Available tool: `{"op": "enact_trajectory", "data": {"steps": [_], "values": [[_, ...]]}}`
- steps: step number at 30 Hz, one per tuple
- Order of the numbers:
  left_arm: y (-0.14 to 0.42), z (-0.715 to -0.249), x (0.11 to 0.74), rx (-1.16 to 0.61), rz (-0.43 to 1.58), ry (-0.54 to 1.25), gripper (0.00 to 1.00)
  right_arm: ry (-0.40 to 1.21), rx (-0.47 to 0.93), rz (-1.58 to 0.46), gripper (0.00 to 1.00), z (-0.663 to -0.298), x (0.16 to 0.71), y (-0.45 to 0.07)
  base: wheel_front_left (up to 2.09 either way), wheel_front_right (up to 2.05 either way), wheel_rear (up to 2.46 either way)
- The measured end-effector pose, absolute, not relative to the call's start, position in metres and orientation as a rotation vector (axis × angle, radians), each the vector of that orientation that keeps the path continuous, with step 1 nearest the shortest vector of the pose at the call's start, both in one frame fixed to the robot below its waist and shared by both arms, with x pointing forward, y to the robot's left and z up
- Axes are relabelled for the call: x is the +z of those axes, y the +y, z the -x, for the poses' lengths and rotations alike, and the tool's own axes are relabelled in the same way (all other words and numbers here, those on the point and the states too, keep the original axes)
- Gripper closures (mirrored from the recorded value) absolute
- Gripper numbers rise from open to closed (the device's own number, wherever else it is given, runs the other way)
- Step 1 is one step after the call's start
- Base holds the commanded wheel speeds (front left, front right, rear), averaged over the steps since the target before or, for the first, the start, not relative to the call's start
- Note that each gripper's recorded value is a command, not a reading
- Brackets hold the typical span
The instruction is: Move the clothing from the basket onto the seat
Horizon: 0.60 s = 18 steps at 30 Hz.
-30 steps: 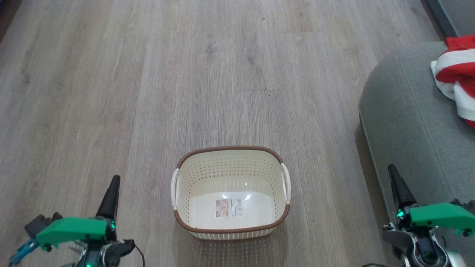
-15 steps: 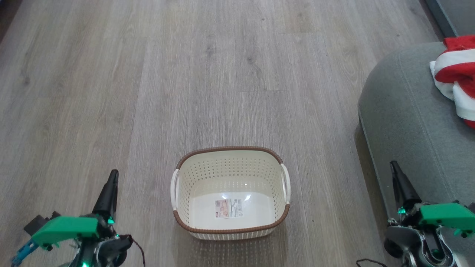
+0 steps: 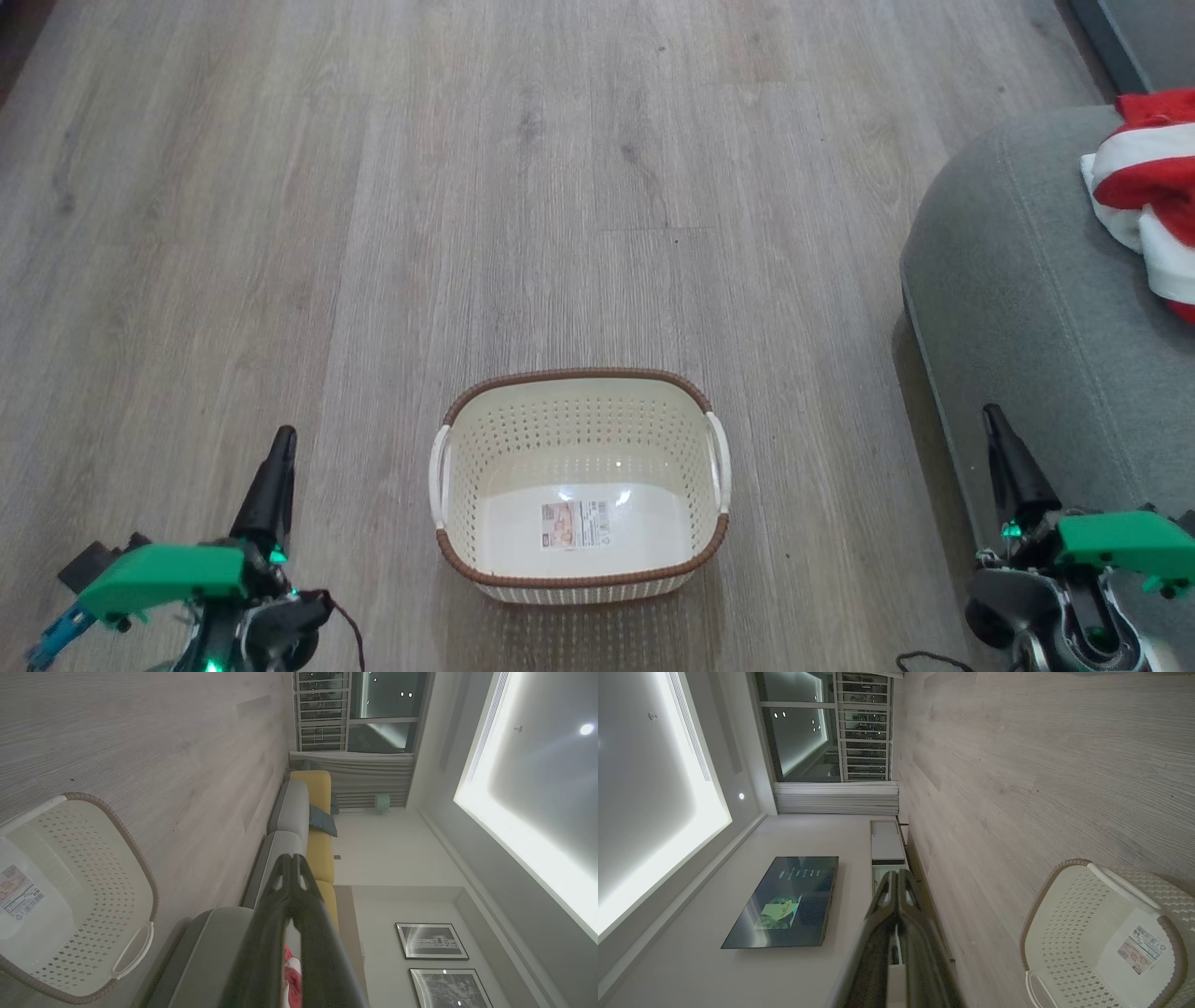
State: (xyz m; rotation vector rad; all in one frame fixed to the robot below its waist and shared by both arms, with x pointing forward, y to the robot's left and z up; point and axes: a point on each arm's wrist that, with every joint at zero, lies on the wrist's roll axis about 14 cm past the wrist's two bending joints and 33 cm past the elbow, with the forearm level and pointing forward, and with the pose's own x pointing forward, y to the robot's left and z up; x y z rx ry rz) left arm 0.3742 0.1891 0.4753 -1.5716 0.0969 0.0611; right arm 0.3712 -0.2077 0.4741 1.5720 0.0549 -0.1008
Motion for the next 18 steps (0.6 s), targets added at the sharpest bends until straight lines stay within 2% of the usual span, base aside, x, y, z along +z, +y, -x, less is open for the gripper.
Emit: {"op": "enact_trajectory", "data": {"steps": [18], "values": [[0.1893, -0.3742, 0.4754, 0.061, 1.572, 0.096, 1.0, 0.055, -0.101, -1.572, 1.0, -0.3713, 0.4741, -0.2077, 0.0, 0.0, 0.0]]}}
